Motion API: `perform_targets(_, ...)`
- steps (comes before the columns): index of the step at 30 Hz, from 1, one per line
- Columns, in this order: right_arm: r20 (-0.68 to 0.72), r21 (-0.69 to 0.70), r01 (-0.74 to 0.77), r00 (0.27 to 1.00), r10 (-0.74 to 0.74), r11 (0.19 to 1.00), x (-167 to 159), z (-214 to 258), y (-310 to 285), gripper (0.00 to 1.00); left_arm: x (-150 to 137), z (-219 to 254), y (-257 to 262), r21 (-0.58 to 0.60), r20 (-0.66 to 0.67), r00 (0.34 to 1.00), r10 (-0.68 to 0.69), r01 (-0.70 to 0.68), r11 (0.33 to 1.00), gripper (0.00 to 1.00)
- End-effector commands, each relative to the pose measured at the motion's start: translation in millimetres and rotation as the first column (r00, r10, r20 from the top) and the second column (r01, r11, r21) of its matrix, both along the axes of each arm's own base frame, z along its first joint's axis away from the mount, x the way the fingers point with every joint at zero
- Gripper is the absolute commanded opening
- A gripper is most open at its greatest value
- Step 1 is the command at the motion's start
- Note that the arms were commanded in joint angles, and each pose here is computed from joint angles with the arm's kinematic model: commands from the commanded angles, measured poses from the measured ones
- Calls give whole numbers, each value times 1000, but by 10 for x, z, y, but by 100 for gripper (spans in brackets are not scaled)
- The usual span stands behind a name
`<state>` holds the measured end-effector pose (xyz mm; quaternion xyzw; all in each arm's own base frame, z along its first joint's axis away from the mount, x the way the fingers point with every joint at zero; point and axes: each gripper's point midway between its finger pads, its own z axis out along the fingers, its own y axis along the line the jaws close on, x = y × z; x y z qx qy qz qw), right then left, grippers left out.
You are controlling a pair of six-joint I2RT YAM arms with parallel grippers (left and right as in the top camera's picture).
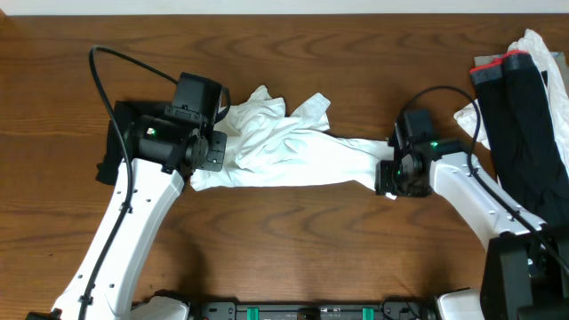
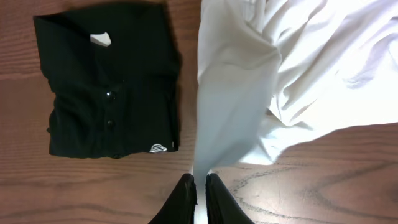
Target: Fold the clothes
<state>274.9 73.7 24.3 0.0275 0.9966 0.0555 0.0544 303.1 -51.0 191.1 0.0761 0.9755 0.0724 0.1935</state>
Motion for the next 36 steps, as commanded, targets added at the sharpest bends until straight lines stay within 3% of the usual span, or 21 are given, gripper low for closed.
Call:
perform_targets(1, -43, -4, -14, 999, 14, 1000, -151, -177, 23, 57, 20, 53, 29, 4, 17, 1000, 14, -14, 1000, 11)
perform_targets(4, -36, -2, 2, 999, -2, 1000, -173, -248, 16, 54, 20, 53, 29, 4, 17, 1000, 14, -14, 1000, 12)
perform_targets(7, -31, 2, 28, 999, -28, 1000, -190, -306, 12, 43, 20, 53, 29, 4, 17, 1000, 14, -14, 1000, 13)
perform_targets(12, 28, 12, 30, 999, -30, 999, -80, -334, 26, 2, 20, 53, 29, 4, 17, 1000, 14, -14, 1000, 13)
perform_targets(17, 99, 28, 26, 995, -29, 999, 119, -128, 67, 1, 20, 53, 29, 4, 17, 1000, 14, -14, 1000, 14)
perform_targets(23, 235, 47, -21, 972, 9, 999, 369, 648, 123, 1, 20, 53, 29, 4, 17, 1000, 14, -14, 1000, 14)
perform_targets(30, 526, 10, 77, 848, -71, 997, 914, 1632, -188, 1, 52, 67, 20, 0, 32, 999, 14, -14, 1000, 14)
perform_targets(36, 607, 33, 162, 781, -149, 986, 1348, 1625, -479, 1, 61, 70, 17, -1, 36, 999, 14, -14, 1000, 15)
